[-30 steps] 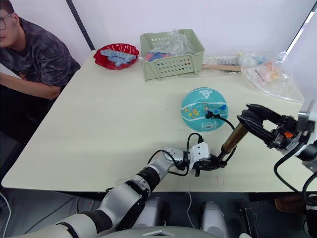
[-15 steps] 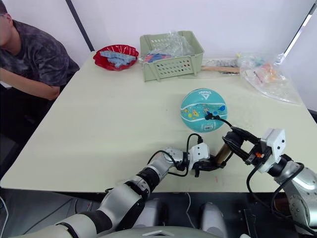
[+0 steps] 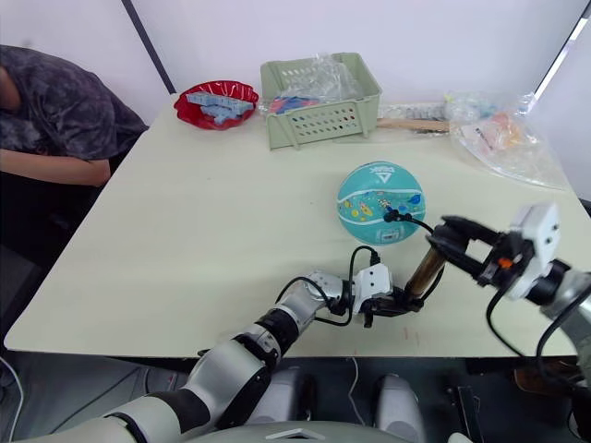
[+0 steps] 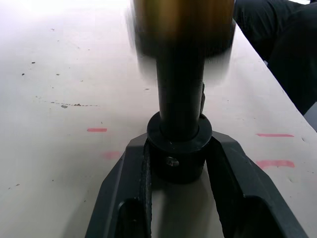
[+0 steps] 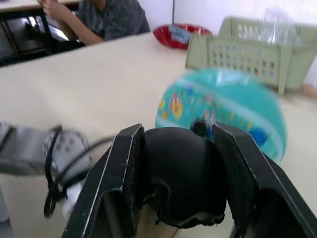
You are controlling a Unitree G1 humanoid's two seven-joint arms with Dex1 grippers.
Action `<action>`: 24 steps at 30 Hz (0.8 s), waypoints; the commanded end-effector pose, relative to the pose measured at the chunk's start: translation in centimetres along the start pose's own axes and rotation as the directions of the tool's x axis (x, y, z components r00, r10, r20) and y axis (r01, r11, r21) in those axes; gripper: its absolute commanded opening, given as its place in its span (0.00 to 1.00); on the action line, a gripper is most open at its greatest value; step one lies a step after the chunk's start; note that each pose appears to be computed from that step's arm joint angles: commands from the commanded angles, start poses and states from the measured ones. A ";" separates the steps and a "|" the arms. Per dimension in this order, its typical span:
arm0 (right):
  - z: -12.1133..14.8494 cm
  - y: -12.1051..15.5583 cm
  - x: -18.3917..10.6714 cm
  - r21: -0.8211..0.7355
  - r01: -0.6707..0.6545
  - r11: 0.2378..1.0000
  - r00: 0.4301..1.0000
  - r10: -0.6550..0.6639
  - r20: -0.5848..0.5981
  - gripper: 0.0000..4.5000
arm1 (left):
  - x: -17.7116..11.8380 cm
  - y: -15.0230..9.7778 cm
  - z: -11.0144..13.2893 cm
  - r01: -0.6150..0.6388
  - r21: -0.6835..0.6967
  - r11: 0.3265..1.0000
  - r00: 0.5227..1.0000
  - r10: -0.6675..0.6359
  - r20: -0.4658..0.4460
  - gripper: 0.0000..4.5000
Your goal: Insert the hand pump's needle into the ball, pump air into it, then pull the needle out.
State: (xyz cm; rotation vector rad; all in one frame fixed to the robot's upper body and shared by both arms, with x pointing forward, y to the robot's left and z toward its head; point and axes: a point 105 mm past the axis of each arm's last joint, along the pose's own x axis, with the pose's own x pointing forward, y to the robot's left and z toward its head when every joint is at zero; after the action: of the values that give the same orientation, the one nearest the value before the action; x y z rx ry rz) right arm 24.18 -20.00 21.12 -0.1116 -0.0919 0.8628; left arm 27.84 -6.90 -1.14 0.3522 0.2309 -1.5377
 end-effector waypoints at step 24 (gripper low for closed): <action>5.8 -0.6 -0.7 -0.077 -0.048 0.996 0.997 0.052 0.055 0.37 | -1.7 -2.4 -6.5 0.021 -0.133 0.991 0.976 -0.050 -0.214 0.25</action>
State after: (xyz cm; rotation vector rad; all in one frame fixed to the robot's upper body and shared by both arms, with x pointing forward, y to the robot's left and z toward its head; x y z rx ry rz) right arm 23.96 -20.71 26.63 -0.1022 -0.1478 0.9158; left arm 27.81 -6.99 -0.98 0.3560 0.2211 -1.5430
